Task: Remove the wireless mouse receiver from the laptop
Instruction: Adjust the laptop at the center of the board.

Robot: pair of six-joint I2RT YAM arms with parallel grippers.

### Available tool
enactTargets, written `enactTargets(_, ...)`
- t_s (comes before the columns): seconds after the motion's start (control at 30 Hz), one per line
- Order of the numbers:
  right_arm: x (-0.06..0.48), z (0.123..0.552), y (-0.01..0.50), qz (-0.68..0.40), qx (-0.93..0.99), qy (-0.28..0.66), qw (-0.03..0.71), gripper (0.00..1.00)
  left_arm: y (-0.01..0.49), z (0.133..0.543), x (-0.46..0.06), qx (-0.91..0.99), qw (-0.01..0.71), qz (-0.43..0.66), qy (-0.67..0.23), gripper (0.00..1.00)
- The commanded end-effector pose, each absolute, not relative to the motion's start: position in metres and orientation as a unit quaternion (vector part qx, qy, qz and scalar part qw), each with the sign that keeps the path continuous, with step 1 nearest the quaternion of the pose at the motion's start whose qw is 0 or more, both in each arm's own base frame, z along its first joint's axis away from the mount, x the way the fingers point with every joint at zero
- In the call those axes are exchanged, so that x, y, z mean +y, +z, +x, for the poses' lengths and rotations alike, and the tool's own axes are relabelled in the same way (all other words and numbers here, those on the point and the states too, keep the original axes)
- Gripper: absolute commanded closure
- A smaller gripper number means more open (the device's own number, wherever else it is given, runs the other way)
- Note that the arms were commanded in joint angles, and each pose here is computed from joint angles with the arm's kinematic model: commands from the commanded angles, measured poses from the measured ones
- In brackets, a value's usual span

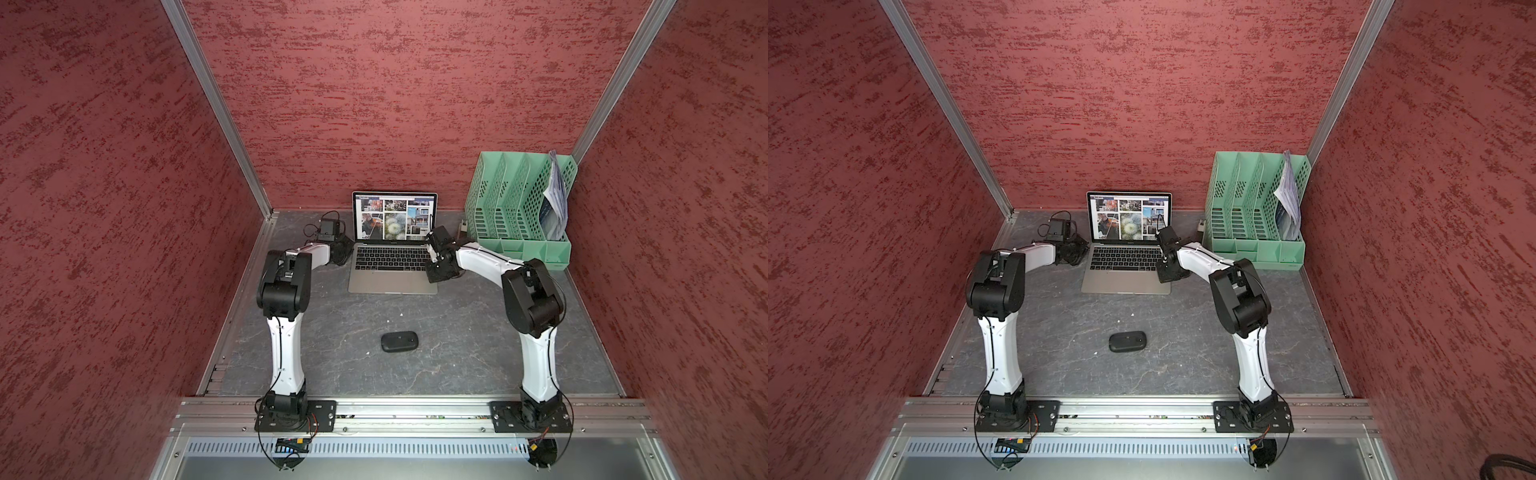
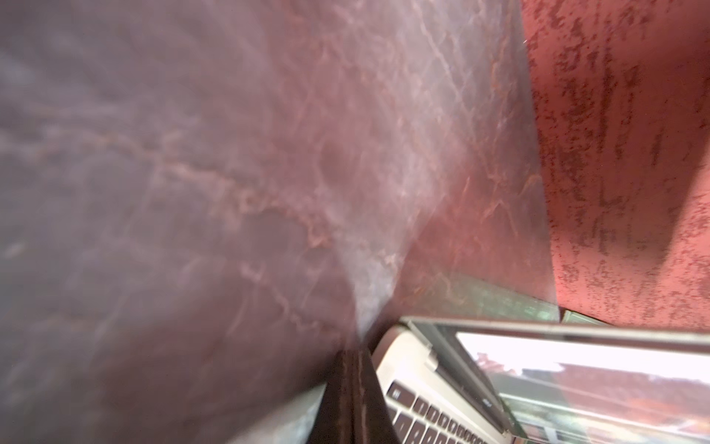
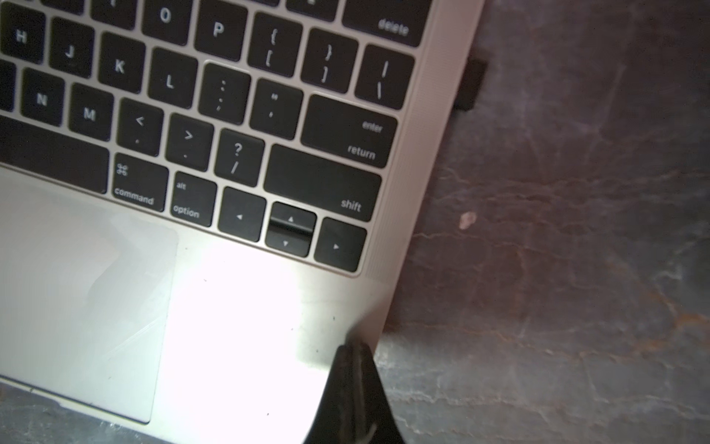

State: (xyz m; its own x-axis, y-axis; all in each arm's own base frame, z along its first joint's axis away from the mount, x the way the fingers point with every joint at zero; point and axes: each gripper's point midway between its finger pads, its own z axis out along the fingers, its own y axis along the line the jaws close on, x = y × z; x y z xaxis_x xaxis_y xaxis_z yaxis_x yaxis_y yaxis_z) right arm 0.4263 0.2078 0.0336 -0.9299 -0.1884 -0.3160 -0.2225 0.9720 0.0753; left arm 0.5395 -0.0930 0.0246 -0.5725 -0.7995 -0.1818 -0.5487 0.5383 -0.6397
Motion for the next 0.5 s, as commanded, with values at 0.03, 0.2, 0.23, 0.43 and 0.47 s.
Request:
enactTargets(0.03, 0.197, 0.432, 0.065, -0.084, 0.978, 0.038, 0.185, 1.0, 0.024, 0.501, -0.111, 0.873, 0.188, -0.376, -0.247, 1.0)
enactTargets(0.2, 0.188, 0.429, 0.063, -0.072, 0.98, 0.032, 0.18, 1.0, 0.025, 0.47, -0.116, 0.886, 0.172, -0.367, -0.225, 1.0)
enactTargets(0.23, 0.187, 0.427, 0.06, -0.071, 0.981, 0.03, 0.177, 1.0, 0.025, 0.464, -0.116, 0.888, 0.169, -0.366, -0.221, 1.0)
enactTargets(0.43, 0.177, 0.418, 0.042, -0.062, 0.986, 0.015, 0.157, 1.0, 0.028, 0.443, -0.122, 0.897, 0.16, -0.353, -0.211, 1.0)
enactTargets(0.47, 0.175, 0.417, 0.04, -0.059, 0.986, 0.011, 0.155, 1.0, 0.027, 0.439, -0.123, 0.899, 0.157, -0.351, -0.209, 1.0)
